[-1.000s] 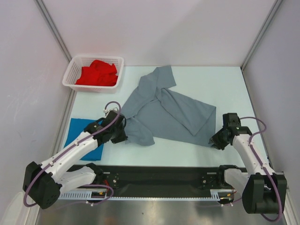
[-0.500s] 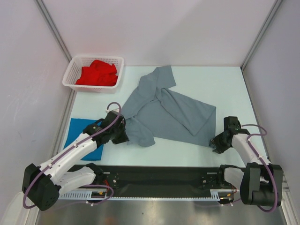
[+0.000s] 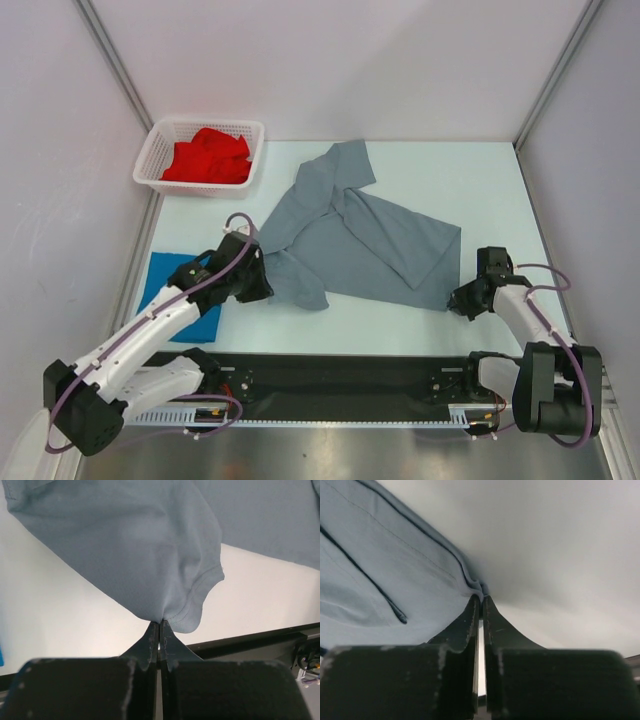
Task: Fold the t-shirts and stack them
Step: Flatten the tshirt out
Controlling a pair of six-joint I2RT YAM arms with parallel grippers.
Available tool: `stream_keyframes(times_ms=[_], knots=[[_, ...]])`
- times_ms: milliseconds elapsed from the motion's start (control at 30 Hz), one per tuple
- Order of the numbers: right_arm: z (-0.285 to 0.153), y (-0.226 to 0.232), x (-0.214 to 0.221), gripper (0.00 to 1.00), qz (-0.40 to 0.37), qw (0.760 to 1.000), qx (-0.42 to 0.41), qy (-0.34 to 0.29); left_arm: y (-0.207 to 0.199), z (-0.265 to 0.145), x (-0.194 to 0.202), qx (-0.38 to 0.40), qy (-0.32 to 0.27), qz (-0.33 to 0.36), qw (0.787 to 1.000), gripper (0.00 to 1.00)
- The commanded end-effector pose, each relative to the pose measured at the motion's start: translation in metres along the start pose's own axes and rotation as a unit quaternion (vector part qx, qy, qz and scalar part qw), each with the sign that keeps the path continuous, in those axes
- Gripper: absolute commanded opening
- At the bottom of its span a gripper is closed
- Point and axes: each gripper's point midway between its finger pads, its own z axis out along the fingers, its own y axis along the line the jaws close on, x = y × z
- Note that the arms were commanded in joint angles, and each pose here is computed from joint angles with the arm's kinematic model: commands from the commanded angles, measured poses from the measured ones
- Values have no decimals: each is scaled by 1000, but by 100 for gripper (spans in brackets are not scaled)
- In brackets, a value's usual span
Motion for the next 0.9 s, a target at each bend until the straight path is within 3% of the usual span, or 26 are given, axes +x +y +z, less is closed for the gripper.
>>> stream_keyframes(times_ms=[0, 133, 200, 300, 333, 567, 633, 667, 700, 833, 867], knots=[[4, -16, -5, 0, -9, 999, 34, -18, -10, -22, -23, 15, -36, 20, 999, 0], [-33, 10, -20, 0, -34, 999, -8, -42, -23, -53, -57, 23, -87, 36, 995, 0], [-56, 22, -27, 0, -53, 996, -37, -57, -35, -80, -90, 29, -140, 45, 989, 0], [-115, 68, -60, 0, -103, 983, -100, -118, -65, -132, -151, 63, -233, 47, 969, 0], [-126, 78, -66, 0, -111, 979, -113, -130, -64, -128, -151, 58, -229, 55, 970, 0], [-214, 157, -121, 0, -150, 943, -197, -221, -146, -237, -252, 167, -407, 134, 888, 0], [-243, 173, -134, 0, -159, 928, -223, -253, -150, -263, -271, 166, -446, 139, 868, 0], [-257, 177, -140, 0, -160, 921, -229, -272, -155, -297, -284, 177, -487, 140, 844, 0], [-288, 185, -153, 0, -154, 906, -245, -308, -156, -303, -297, 172, -500, 137, 838, 0], [-336, 204, -178, 0, -144, 887, -265, -351, -163, -366, -333, 175, -570, 120, 793, 0], [-343, 206, -184, 0, -138, 885, -265, -357, -162, -396, -337, 182, -597, 110, 774, 0]])
